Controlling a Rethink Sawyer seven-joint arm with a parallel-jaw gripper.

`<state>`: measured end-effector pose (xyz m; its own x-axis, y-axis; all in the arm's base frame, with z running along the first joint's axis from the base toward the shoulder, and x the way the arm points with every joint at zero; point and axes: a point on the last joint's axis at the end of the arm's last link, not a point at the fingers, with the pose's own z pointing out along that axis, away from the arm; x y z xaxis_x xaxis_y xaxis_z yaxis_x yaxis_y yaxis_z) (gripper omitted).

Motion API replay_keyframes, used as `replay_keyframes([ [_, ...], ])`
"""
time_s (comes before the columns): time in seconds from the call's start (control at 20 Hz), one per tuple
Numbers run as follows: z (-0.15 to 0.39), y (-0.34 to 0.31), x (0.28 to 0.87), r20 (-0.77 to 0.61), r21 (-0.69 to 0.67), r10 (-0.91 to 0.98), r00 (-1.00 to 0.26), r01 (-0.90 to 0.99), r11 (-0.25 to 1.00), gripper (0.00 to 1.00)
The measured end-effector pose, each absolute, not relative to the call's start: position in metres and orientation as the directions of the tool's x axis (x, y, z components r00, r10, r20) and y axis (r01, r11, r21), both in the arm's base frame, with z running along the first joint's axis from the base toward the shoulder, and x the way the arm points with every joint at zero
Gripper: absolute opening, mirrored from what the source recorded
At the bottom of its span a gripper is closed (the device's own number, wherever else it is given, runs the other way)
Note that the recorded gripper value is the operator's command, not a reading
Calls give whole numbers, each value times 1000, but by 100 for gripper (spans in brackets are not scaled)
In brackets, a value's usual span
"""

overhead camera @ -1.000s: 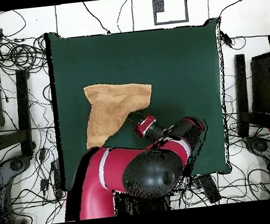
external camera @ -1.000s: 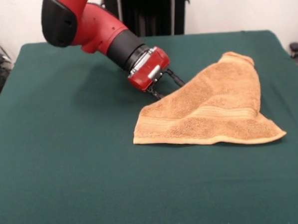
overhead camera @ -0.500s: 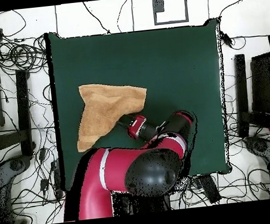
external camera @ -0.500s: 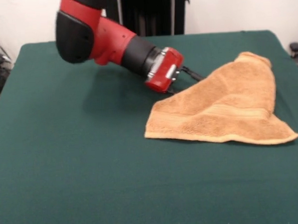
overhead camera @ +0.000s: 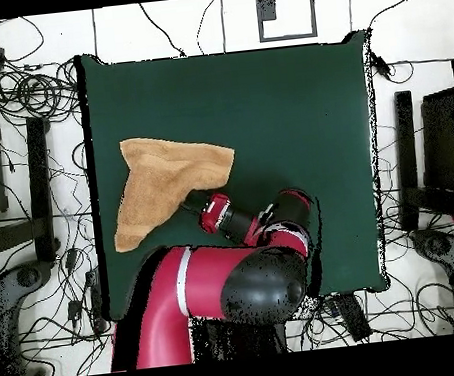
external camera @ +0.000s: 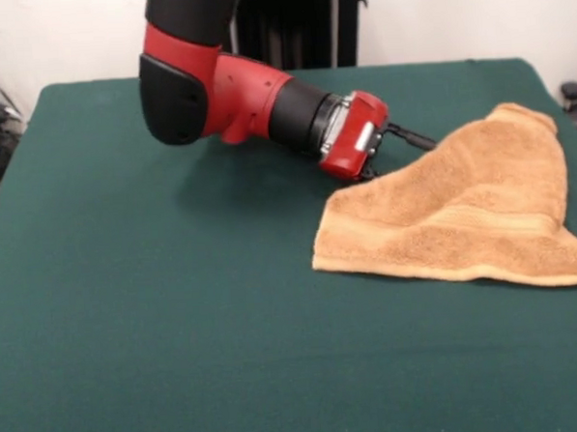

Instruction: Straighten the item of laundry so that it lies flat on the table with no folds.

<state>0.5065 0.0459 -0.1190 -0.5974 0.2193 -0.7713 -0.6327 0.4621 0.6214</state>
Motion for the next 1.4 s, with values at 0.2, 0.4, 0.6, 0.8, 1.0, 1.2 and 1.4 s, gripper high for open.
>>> replay_keyframes([
  [0.2,-119,43,510,-762,639,319,-563,-577,509,100],
  [0.4,-119,37,511,-752,657,400,-524,-541,526,100],
  [0.6,-118,34,512,-748,663,439,-498,-528,530,100],
  [0.8,-117,32,512,-746,665,454,-487,-527,528,100],
  [1.0,-117,31,512,-744,668,474,-470,-518,534,100],
  [1.2,-117,30,513,-744,668,485,-459,-504,547,0],
  [1.4,-117,29,513,-744,668,495,-449,-489,560,0],
])
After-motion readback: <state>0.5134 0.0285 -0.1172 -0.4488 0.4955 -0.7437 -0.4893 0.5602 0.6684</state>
